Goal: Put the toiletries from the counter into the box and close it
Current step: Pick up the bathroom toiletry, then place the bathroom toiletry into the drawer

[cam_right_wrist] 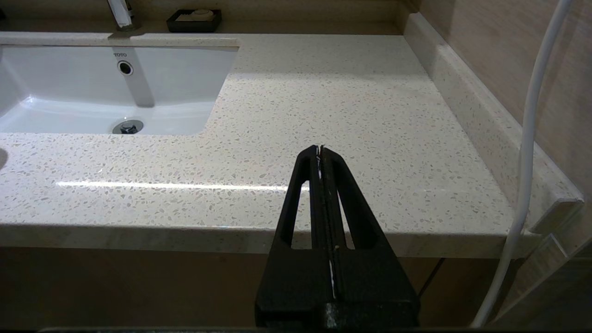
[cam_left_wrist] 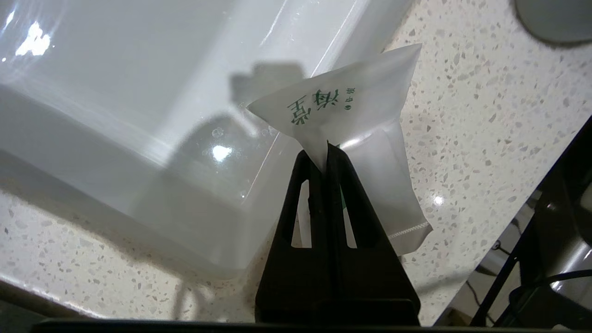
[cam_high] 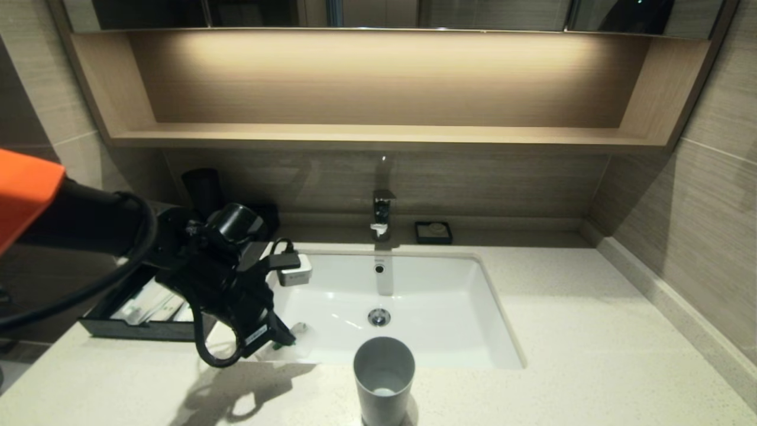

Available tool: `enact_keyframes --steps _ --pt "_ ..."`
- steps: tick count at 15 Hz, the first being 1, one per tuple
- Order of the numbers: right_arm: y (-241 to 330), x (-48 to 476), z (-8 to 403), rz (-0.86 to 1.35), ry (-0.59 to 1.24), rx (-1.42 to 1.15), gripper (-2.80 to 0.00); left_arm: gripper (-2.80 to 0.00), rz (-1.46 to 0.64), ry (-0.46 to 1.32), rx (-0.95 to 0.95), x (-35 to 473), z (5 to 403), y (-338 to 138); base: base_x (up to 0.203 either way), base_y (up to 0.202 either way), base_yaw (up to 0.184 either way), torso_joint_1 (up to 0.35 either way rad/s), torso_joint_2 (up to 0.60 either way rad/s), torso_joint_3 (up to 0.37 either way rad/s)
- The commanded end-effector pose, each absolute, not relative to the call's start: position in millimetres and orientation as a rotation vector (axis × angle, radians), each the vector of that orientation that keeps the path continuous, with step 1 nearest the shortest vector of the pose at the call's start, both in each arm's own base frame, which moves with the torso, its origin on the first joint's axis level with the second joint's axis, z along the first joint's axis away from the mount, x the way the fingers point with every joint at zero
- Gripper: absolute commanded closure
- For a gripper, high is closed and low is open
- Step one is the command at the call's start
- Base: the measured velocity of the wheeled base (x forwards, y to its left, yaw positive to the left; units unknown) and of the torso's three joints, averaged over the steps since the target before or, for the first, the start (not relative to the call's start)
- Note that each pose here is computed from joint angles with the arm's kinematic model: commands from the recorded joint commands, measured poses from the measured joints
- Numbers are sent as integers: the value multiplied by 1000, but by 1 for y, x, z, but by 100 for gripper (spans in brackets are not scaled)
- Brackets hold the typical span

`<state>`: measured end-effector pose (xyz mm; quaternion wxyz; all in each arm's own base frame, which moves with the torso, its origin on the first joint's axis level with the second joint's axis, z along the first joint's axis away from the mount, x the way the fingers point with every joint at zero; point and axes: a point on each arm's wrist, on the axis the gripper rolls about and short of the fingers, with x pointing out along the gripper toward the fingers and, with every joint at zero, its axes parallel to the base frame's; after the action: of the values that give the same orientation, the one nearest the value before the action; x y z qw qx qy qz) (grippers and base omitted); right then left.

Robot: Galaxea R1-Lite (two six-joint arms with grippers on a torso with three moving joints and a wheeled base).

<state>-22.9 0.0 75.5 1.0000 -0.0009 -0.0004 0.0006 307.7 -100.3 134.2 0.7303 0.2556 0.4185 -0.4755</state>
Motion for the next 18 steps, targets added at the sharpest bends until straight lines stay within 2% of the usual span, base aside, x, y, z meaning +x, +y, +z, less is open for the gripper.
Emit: enact_keyframes --steps 1,5,8,12,18 --pt "0 -23 75 2 2 -2 0 0 -945 921 441 306 155 -96 0 0 0 0 0 0" --pt "0 -23 75 2 2 -2 0 0 -745 925 195 302 188 -82 0 0 0 0 0 0" --pt "0 -23 75 2 2 -2 0 0 -552 934 100 296 202 -60 0 0 0 0 0 0" --pt "0 -23 75 2 2 -2 0 0 -235 979 -28 301 201 -31 0 0 0 0 0 0" --pt "0 -23 75 2 2 -2 0 0 -35 958 -169 309 205 0 0 0 0 0 0 0"
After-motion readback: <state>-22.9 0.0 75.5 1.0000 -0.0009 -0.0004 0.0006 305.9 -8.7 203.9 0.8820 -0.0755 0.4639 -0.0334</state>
